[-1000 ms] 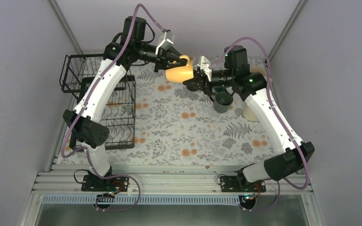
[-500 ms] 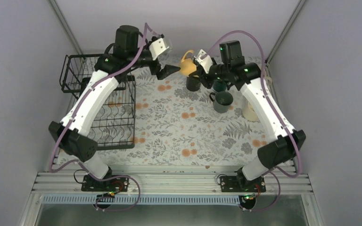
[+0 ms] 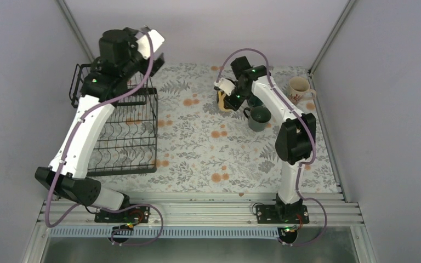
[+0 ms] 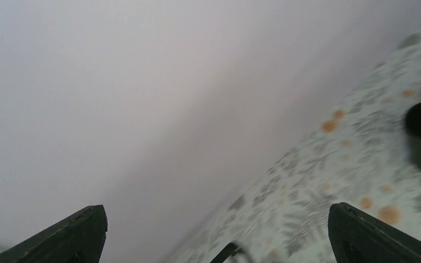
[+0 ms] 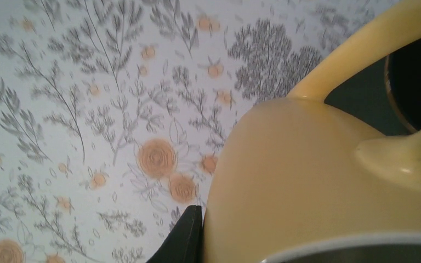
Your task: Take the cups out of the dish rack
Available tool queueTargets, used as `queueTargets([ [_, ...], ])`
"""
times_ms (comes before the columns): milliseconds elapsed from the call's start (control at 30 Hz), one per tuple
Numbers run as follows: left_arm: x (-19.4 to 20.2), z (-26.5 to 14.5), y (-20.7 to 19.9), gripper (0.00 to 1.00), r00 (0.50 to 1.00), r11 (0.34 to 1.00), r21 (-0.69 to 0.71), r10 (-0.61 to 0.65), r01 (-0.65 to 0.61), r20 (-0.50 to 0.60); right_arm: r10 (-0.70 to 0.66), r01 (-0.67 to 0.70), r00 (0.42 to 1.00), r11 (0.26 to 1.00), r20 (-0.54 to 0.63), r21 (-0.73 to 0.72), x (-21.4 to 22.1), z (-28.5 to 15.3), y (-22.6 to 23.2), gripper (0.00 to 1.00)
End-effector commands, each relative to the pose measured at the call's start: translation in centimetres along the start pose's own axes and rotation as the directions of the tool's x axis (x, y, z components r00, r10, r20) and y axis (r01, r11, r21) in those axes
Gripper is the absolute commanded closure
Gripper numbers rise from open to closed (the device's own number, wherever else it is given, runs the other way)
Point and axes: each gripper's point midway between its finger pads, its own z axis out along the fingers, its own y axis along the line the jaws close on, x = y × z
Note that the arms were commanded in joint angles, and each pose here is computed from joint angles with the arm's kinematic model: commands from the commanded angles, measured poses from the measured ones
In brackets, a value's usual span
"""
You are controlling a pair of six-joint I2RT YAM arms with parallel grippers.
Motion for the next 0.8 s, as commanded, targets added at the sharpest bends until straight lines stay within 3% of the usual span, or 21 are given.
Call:
queueTargets([
  [0, 2.4, -2.8, 6.3, 0.00, 0.995, 0.981, -0.193, -0.051, 0.033, -0.089, -0.065, 0.068, 0.997, 0.996, -0.050, 0.054, 0.4, -1.4, 0.2, 0.96],
  [267, 5.3, -5.0, 9.1, 0.00, 0.982, 0.972, -0.199, -0.149, 0.124, -0.117, -0.096, 0.097, 0.966, 0.995, -0.241, -0.007, 5.0, 2.5, 2.1, 0.96],
  [767, 10.8, -7.0, 12.6, 0.00, 0.944, 0.944, -0.166, -0.306, 0.284, -0.122, -0.118, 0.121, 0.942, 0.993, -0.316, -0.010, 5.1, 6.7, 2.5, 0.96],
])
